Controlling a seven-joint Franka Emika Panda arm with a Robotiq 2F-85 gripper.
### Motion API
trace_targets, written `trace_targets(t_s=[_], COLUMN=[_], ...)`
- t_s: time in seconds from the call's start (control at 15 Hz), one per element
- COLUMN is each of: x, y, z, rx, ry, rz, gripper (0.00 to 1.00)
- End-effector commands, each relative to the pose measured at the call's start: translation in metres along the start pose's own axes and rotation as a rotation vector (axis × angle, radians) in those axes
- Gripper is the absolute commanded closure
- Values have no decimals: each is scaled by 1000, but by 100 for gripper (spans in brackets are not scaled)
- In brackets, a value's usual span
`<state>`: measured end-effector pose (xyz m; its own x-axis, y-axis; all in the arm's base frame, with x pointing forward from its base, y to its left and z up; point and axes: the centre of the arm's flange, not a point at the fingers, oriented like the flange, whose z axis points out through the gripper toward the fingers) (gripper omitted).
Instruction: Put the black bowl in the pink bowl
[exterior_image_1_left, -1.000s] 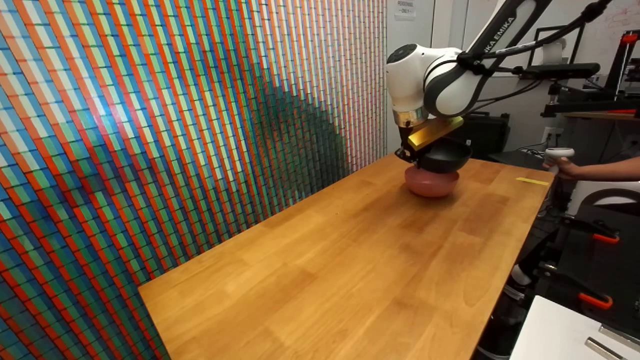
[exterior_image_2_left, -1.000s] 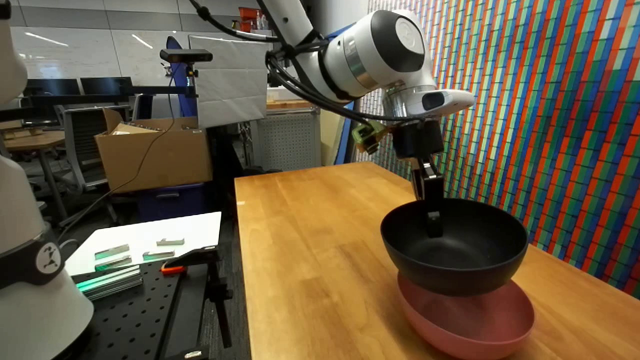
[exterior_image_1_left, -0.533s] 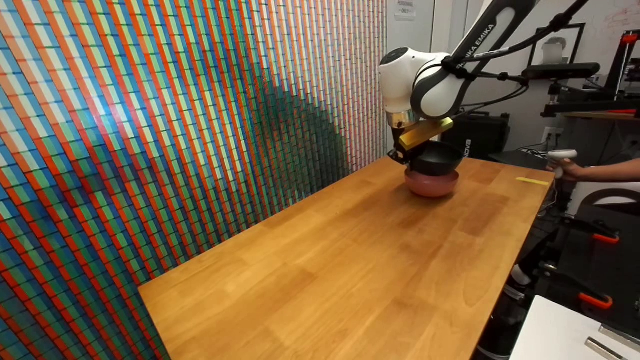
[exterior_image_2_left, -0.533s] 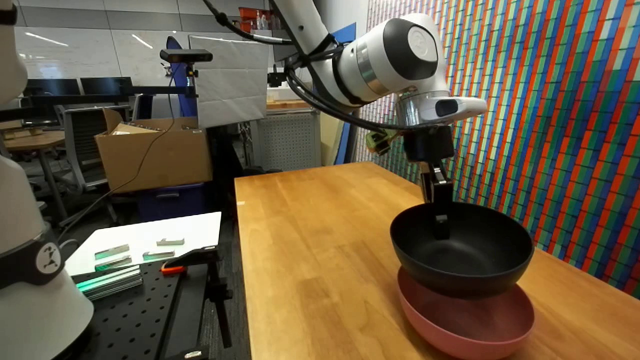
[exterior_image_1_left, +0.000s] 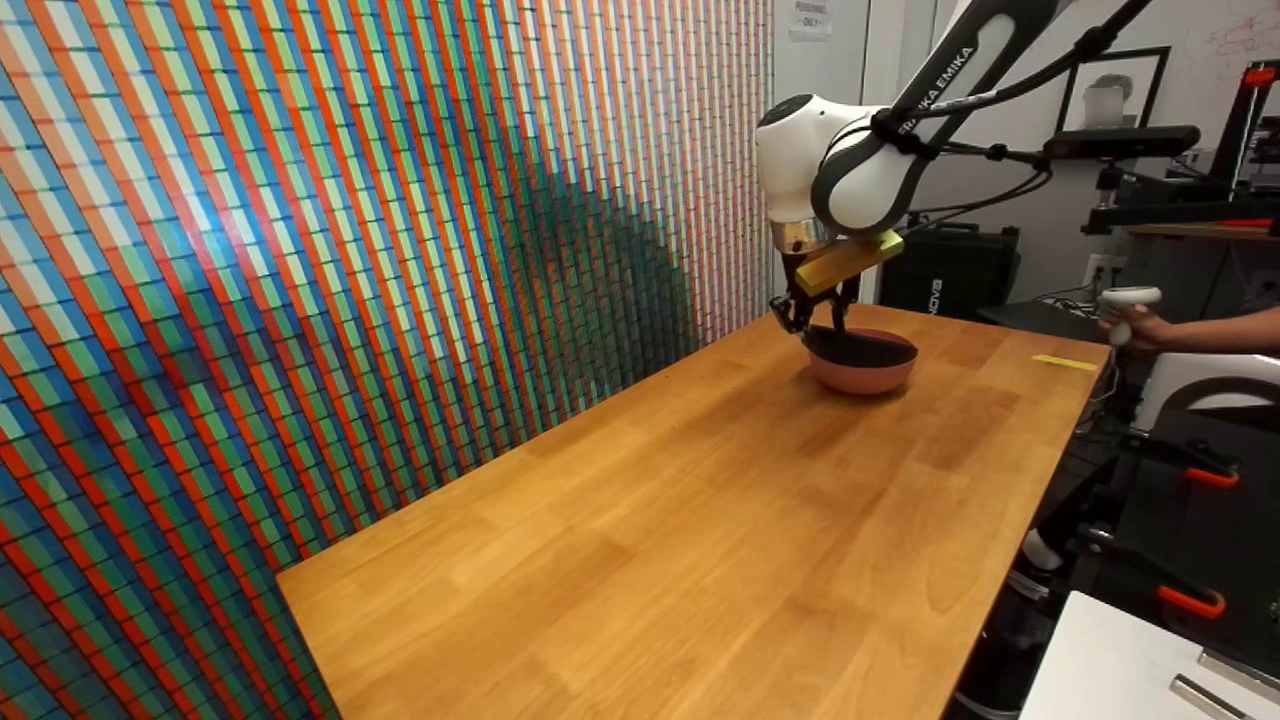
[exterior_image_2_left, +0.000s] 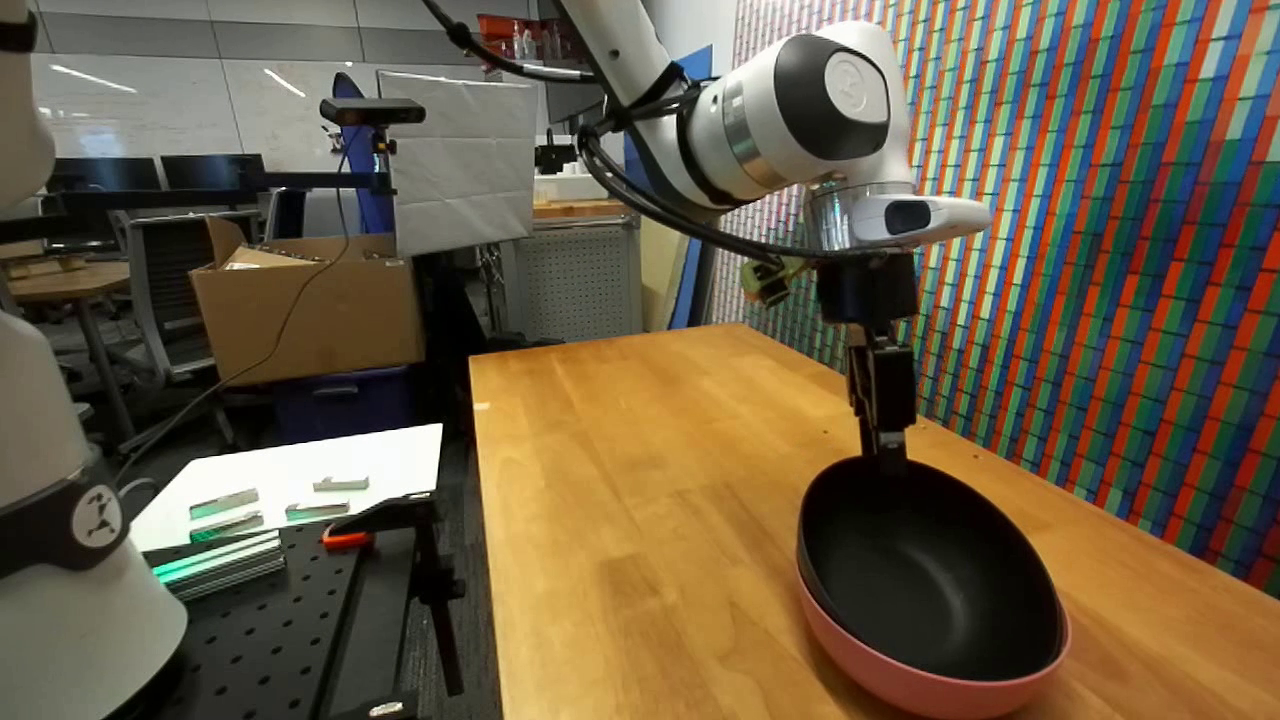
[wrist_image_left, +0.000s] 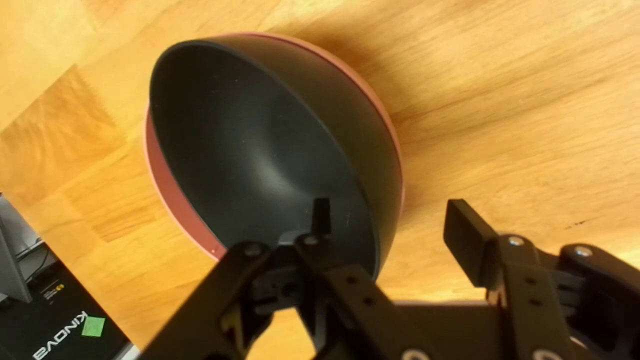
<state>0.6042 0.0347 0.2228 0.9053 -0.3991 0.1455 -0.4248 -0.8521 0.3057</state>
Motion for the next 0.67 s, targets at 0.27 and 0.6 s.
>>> trace_targets(t_s=[0.27, 0.6], x=[8, -14], y=[5, -8], z=[-45, -132], rx=[-12, 89], ry=[25, 105], rz=[-20, -181], gripper=[0, 0])
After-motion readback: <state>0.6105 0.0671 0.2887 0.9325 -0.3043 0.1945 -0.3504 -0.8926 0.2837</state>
